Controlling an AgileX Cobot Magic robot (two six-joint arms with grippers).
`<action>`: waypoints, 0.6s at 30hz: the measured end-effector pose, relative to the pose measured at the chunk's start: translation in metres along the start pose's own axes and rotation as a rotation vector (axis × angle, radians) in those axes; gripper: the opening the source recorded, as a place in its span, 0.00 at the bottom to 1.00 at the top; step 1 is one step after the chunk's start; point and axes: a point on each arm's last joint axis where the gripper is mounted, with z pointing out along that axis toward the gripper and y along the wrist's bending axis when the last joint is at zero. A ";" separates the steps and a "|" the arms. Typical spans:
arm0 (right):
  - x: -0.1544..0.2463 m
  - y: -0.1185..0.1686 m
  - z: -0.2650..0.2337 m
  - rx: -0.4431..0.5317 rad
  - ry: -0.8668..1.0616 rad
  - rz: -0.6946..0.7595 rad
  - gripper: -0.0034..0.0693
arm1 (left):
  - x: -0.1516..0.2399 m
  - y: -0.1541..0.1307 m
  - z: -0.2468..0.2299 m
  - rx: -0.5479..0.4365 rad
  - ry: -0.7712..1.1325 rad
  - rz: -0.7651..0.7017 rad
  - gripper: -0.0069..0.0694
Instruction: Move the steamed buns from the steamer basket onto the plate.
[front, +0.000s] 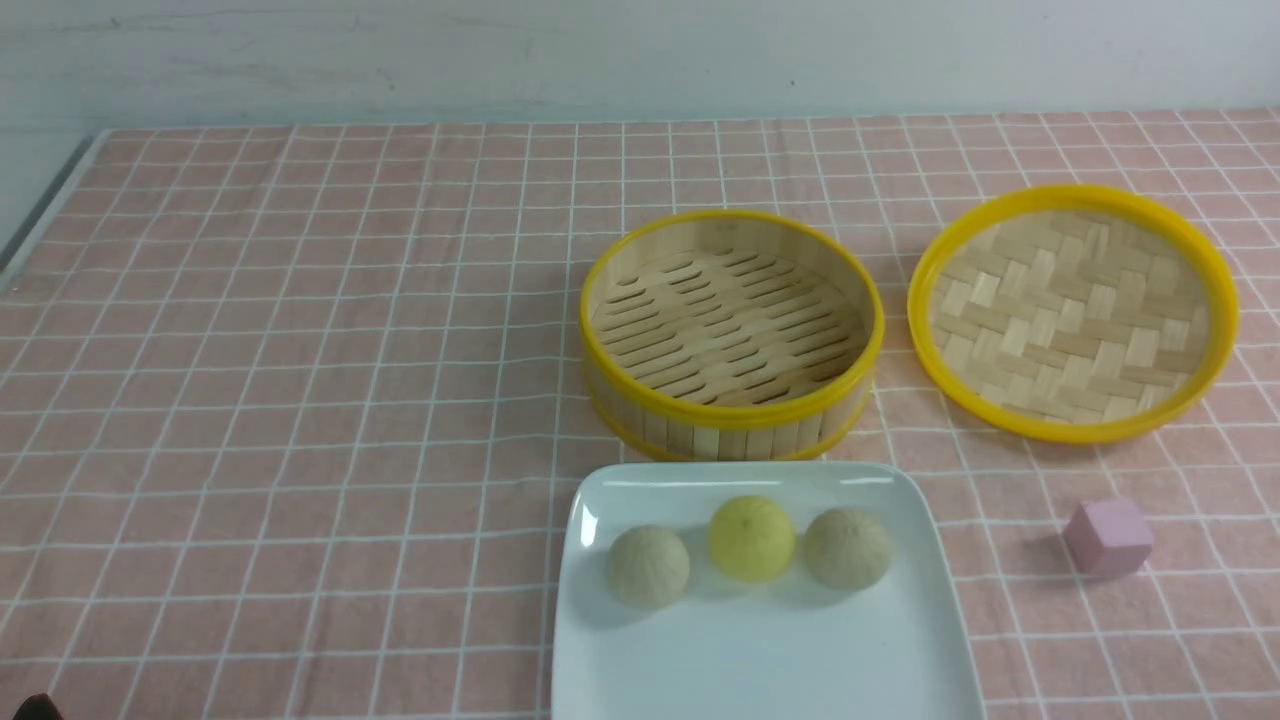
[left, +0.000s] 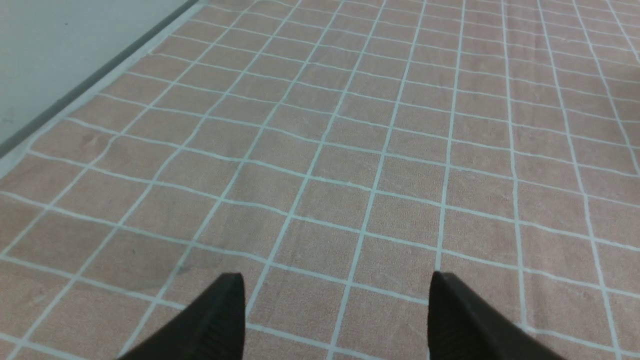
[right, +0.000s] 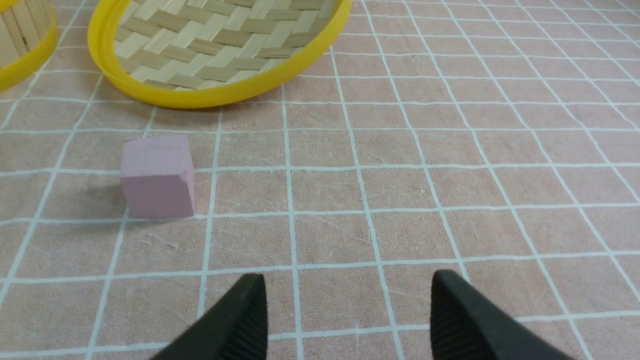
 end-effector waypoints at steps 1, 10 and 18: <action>0.000 0.000 0.000 0.000 0.000 0.000 0.66 | 0.000 0.000 0.000 0.000 0.000 0.000 0.74; 0.000 0.000 -0.001 0.003 -0.014 -0.006 0.66 | 0.000 0.000 0.000 0.000 0.000 0.000 0.74; -0.001 -0.001 -0.005 0.013 -0.033 -0.021 0.66 | 0.000 0.000 0.000 0.000 0.000 0.000 0.74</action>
